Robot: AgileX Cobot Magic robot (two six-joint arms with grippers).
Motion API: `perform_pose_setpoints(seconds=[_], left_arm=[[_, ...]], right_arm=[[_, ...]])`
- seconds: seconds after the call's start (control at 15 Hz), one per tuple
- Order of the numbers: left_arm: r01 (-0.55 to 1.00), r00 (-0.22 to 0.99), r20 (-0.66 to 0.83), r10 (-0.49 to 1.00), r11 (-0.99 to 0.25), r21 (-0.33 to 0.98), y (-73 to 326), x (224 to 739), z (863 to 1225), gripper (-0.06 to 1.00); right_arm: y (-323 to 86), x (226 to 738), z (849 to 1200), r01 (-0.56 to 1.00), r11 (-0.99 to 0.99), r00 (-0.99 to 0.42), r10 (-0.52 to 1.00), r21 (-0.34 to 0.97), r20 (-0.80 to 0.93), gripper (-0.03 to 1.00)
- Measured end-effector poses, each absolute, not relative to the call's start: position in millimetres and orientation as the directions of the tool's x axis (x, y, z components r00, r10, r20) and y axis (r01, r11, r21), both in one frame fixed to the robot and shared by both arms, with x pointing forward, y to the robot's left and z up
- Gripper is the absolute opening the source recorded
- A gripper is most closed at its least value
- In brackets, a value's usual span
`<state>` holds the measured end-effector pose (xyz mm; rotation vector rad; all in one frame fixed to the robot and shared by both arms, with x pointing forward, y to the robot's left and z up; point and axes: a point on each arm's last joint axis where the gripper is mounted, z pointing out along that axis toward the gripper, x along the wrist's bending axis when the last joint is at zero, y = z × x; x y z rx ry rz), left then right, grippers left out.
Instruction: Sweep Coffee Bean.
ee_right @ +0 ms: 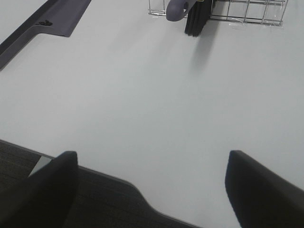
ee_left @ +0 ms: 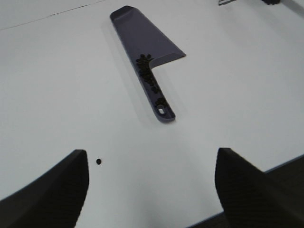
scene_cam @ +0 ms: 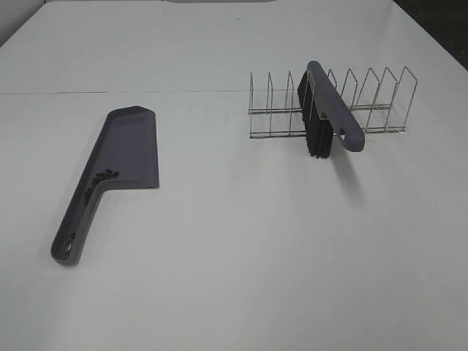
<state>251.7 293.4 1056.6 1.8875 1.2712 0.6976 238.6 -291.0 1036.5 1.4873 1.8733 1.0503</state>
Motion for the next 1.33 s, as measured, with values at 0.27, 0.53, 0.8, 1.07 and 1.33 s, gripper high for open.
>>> perform_pose_setpoints(seconds=[0.27, 0.53, 0.8, 1.07, 1.33], left_arm=[[0.539, 0.251, 0.033, 0.967, -0.168, 0.825, 295, 251, 1056, 0.68], [0.44, 0.158, 0.043, 0.986, -0.109, 0.891, 298, 231, 1056, 0.68], [0.44, 0.113, 0.049, 0.992, -0.095, 0.893, 298, 231, 1057, 0.68], [0.44, 0.112, 0.048, 0.993, -0.093, 0.893, 298, 231, 1057, 0.68], [0.44, 0.112, 0.048, 0.993, -0.093, 0.893, 298, 231, 1057, 0.68]], right_arm=[[-291, 239, 1036, 0.558, 0.095, -0.259, 0.964, 0.825, 0.064, 0.79], [-291, 239, 1036, 0.558, 0.095, -0.259, 0.964, 0.825, 0.064, 0.79], [-291, 239, 1036, 0.558, 0.095, -0.259, 0.964, 0.825, 0.064, 0.79], [-291, 239, 1036, 0.558, 0.095, -0.259, 0.964, 0.825, 0.064, 0.79], [-291, 239, 1036, 0.558, 0.095, -0.259, 0.964, 0.825, 0.064, 0.79]])
